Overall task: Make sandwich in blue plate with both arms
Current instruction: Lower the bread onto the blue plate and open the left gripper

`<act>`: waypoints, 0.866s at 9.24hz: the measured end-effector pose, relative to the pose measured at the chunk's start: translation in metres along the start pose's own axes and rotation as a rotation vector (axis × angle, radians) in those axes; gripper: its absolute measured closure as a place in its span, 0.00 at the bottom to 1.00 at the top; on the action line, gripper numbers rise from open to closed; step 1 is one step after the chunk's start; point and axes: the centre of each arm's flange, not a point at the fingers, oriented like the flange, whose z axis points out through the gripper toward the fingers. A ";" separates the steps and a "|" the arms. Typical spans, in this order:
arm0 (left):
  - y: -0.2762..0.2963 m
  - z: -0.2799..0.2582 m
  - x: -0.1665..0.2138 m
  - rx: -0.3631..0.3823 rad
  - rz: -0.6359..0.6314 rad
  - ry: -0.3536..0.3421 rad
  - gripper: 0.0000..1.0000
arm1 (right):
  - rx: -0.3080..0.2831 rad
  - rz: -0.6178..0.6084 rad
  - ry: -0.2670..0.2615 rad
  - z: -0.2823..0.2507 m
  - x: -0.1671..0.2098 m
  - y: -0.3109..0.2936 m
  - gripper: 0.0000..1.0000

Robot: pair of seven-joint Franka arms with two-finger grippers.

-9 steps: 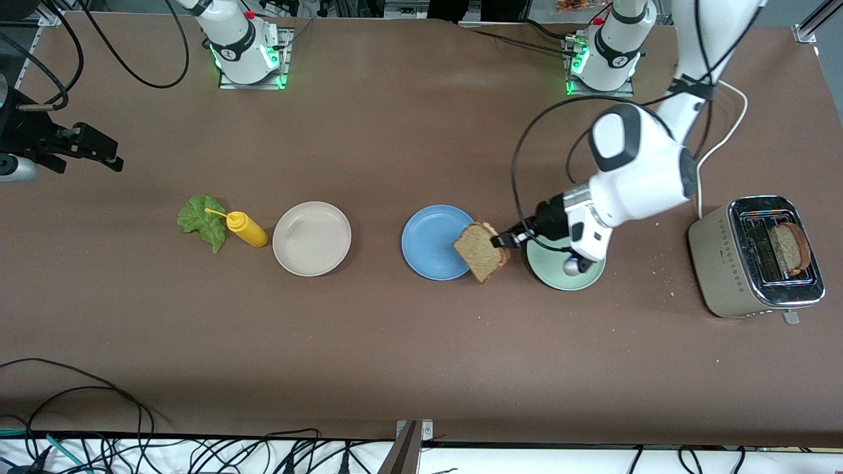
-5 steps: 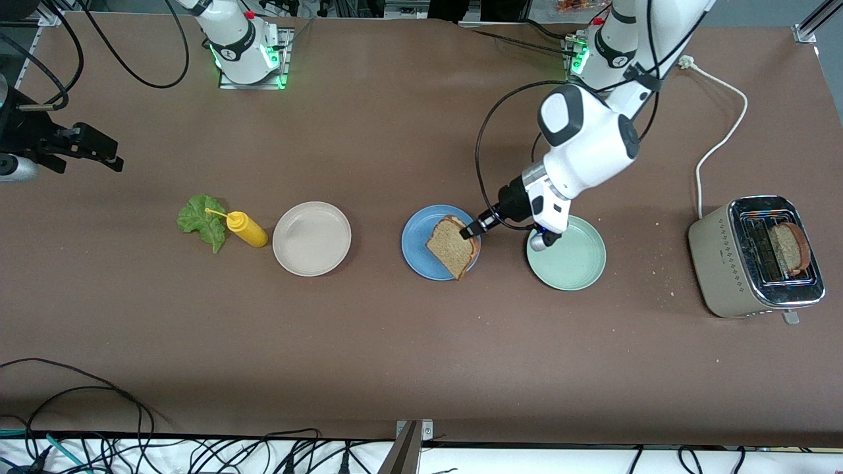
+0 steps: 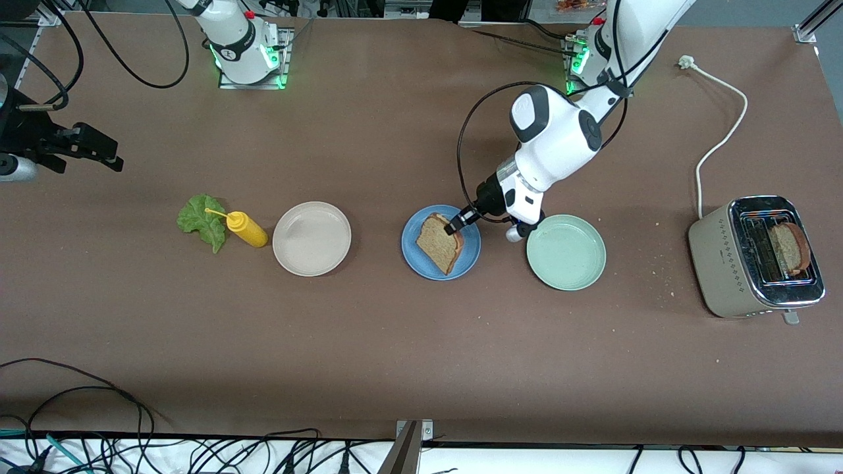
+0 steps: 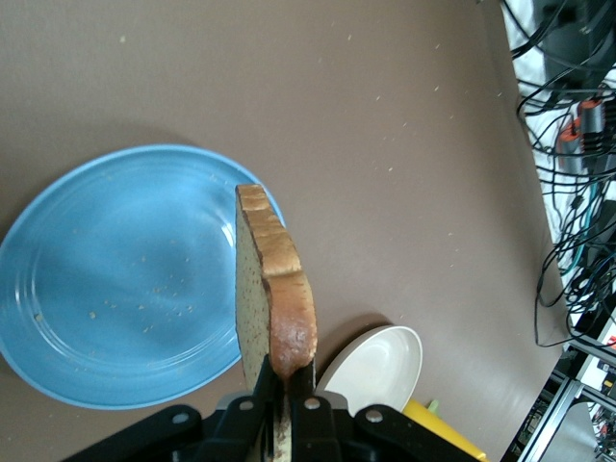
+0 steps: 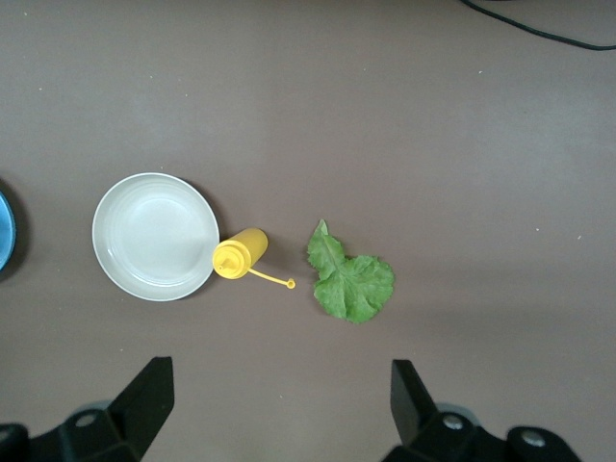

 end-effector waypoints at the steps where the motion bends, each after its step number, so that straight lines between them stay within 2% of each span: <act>1: -0.004 0.008 -0.005 0.008 0.000 -0.009 0.92 | 0.000 0.000 0.000 0.000 0.000 0.000 0.00; 8: -0.010 0.027 -0.009 -0.001 -0.003 0.013 0.92 | 0.000 0.000 0.000 0.000 0.000 0.000 0.00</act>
